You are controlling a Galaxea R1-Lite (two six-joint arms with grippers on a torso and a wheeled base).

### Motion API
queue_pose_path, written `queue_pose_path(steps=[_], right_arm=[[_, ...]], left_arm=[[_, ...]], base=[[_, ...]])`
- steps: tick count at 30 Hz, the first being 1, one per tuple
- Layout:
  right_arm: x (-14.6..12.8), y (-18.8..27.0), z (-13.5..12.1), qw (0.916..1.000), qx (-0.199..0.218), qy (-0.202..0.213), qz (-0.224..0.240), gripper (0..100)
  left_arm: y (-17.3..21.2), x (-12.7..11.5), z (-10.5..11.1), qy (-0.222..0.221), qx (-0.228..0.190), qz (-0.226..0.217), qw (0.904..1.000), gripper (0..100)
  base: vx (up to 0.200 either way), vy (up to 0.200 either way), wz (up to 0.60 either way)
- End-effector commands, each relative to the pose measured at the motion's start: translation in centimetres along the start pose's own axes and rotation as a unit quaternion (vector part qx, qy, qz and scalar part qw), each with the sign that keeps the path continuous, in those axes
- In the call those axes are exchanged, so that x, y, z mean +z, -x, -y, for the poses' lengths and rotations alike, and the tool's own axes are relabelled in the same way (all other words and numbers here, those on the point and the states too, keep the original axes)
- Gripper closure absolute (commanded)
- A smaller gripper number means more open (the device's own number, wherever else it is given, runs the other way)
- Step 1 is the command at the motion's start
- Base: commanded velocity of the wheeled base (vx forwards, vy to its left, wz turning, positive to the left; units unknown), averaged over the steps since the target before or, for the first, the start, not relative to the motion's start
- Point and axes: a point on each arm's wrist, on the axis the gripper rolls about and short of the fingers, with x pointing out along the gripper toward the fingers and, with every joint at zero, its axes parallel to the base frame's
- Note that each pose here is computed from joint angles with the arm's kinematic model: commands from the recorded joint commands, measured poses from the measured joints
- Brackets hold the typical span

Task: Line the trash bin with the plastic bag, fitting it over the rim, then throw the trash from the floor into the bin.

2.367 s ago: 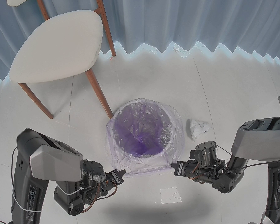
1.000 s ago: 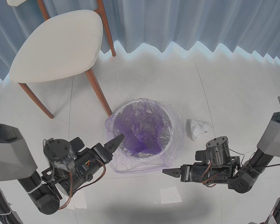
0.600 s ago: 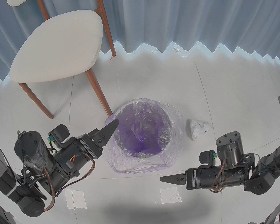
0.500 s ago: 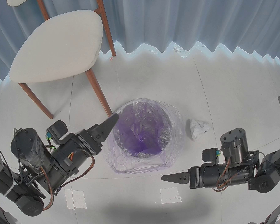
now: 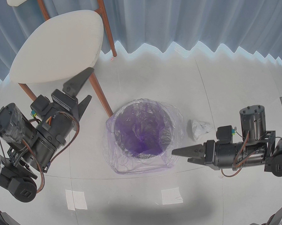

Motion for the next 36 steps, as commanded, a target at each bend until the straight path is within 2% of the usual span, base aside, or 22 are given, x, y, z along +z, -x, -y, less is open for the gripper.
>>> queue_pose_path(steps=[1, 3, 10, 16, 18, 20, 26, 31, 36], right_arm=[[2.5, 0.6, 0.0, 0.999, 0.003, -0.018, 0.041, 0], [3.2, 0.6, 1.0, 0.9982, -0.009, -0.024, 0.055, 0], [3.9, 0.8, 1.4, 0.9974, -0.015, -0.019, 0.067, 0], [4.6, 0.7, 1.5, 0.9966, -0.019, -0.029, 0.074, 0], [4.5, 0.7, 1.7, 0.9967, -0.022, -0.028, 0.073, 0], [4.5, 0.7, 1.7, 0.9967, -0.024, -0.026, 0.073, 0], [4.1, 0.6, 2.0, 0.9972, -0.028, -0.011, 0.069, 0], [3.6, 0.3, 2.3, 0.9977, -0.032, 0.005, 0.06, 0], [3.9, 0.4, 2.1, 0.997, -0.025, 0.019, 0.07, 0]], left_arm=[[0.9, 2.1, 1.6, 0.03, -0.038, 0.012, 0.9987, 0], [2.0, 2.3, 2.3, 0.057, -0.061, -0.019, 0.9963, 0], [2.5, 1.9, 0.5, 0.029, -0.033, -0.047, 0.9979, 0], [2.8, 0.0, -0.7, -0.073, -0.013, -0.082, 0.9939, 0], [2.7, -0.1, -1.0, -0.088, -0.009, -0.083, 0.9926, 0], [2.6, 0.1, -0.8, -0.083, -0.011, -0.078, 0.9935, 0], [2.9, 1.1, 0.6, -0.015, -0.035, -0.062, 0.9973, 0], [3.0, 1.4, 0.7, -0.017, -0.041, -0.062, 0.9971, 0], [3.0, 1.4, 0.7, -0.018, -0.04, -0.064, 0.997, 0]], base=[[0.0, 0.0, 0.0], [0.0, 0.0, 0.0], [0.0, 0.0, 0.0], [0.0, 0.0, 0.0], [0.0, 0.0, 0.0], [0.0, 0.0, 0.0], [0.0, -0.033, 0.0], [0.0, -0.2, 0.0], [0.0, -0.2, 0.0]])
